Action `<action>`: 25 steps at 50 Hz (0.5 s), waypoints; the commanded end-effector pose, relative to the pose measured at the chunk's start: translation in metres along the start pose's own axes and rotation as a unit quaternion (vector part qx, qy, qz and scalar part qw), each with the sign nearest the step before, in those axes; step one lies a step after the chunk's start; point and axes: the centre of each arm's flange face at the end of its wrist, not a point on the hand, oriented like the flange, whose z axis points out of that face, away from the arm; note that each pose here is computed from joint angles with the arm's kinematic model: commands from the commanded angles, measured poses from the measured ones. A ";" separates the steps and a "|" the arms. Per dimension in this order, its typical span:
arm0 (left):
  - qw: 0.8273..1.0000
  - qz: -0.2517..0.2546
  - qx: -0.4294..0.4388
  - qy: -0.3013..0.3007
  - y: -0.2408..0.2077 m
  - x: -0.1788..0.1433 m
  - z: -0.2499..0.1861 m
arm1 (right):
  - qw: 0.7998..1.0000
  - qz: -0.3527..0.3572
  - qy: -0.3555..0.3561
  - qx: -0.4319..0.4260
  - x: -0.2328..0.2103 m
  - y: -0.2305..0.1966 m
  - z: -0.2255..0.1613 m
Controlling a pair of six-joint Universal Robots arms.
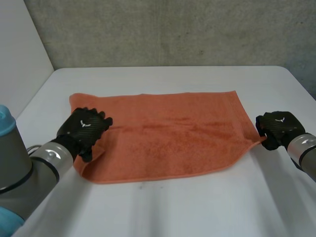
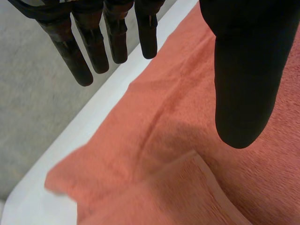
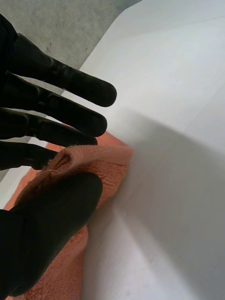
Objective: Fold the laundry
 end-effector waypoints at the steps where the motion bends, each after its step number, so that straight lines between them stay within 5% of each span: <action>1: 0.998 0.051 0.003 0.047 0.015 -0.004 0.031 | 1.000 0.001 -0.003 -0.004 -0.002 0.003 -0.001; 12: 0.982 0.145 -0.067 0.097 0.056 -0.018 0.052 | 1.000 0.000 -0.005 -0.006 -0.003 0.003 -0.002; 25: 0.977 0.149 -0.066 0.139 0.060 -0.012 0.052 | 1.000 -0.014 -0.006 -0.009 -0.005 0.005 -0.002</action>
